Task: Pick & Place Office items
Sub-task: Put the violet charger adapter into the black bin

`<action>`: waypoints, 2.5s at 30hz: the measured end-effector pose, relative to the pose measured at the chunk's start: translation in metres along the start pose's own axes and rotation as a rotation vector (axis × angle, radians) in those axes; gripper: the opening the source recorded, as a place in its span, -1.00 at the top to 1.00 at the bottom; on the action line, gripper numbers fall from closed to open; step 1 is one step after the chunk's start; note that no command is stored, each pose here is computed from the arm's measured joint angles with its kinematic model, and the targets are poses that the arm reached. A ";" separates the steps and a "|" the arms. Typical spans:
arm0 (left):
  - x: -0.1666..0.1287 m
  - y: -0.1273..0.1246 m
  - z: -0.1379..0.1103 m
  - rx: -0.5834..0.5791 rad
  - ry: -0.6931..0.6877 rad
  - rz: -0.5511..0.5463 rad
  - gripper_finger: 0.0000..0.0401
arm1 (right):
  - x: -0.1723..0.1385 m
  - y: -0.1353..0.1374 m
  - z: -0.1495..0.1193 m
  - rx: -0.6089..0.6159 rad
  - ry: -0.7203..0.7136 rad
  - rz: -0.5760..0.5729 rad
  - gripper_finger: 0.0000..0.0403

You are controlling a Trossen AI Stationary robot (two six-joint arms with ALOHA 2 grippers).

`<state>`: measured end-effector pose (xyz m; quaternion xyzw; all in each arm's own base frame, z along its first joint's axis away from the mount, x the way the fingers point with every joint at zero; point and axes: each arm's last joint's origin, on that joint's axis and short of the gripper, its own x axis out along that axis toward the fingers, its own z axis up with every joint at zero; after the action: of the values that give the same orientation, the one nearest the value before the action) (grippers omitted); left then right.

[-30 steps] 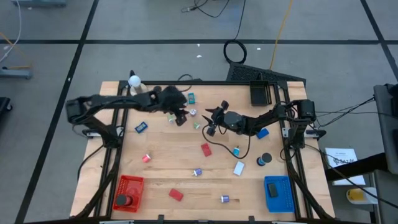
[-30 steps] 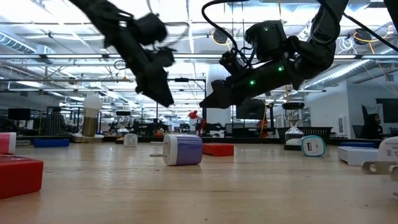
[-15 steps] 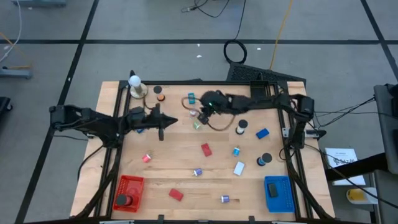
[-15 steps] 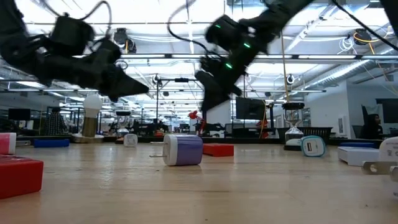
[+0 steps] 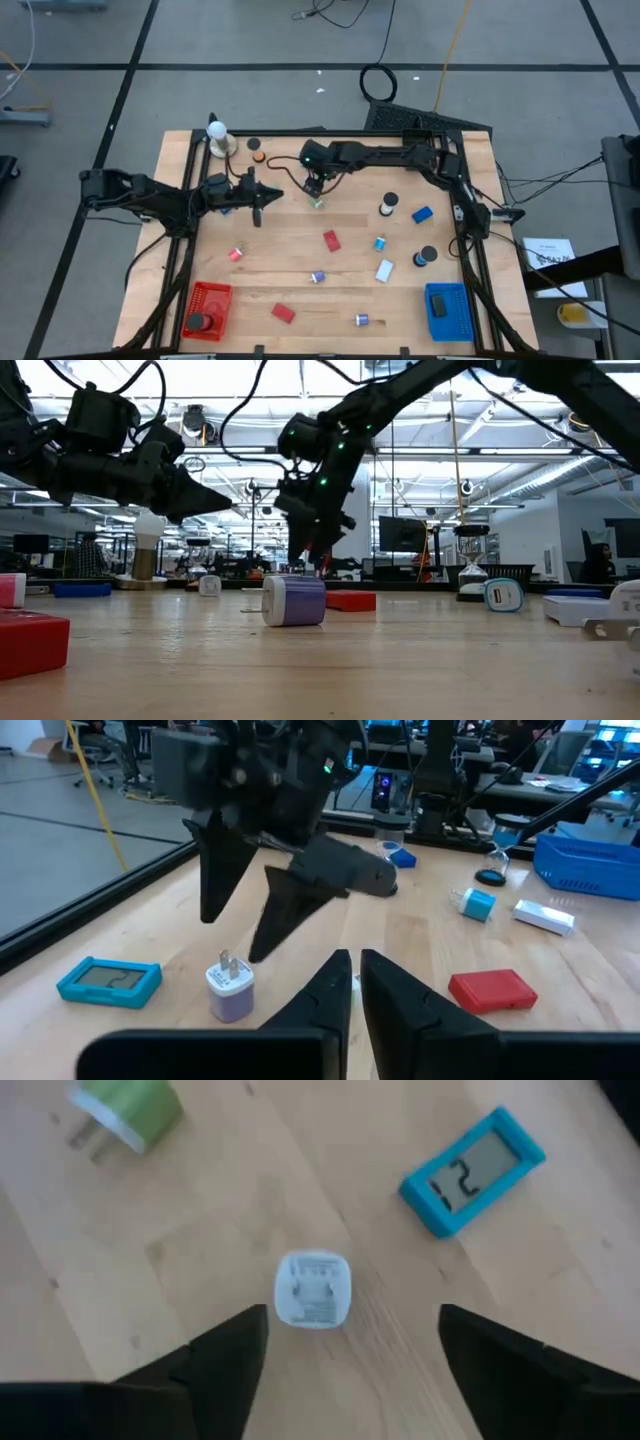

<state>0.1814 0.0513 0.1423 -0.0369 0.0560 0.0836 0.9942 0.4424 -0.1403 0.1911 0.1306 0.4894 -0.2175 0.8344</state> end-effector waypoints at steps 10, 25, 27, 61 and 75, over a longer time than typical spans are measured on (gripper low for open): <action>0.000 0.000 0.000 0.002 -0.001 0.000 0.96 | 0.004 -0.005 0.008 0.000 -0.023 0.023 -0.50; 0.000 0.000 0.000 0.014 -0.003 0.008 0.84 | 0.025 -0.013 0.003 0.046 0.014 0.059 -0.38; 0.000 0.000 0.000 0.014 -0.003 0.008 0.84 | 0.031 -0.013 0.004 0.045 -0.004 0.060 -0.38; 0.000 0.000 -0.003 0.007 0.027 0.009 0.84 | 0.002 -0.029 0.010 0.149 0.001 0.042 0.34; 0.000 0.000 -0.003 -0.008 0.030 0.009 0.84 | -0.072 -0.036 0.003 0.176 0.078 -0.011 0.31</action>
<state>0.1812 0.0514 0.1394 -0.0418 0.0708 0.0878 0.9927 0.3958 -0.1563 0.2555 0.2092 0.5012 -0.2588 0.7988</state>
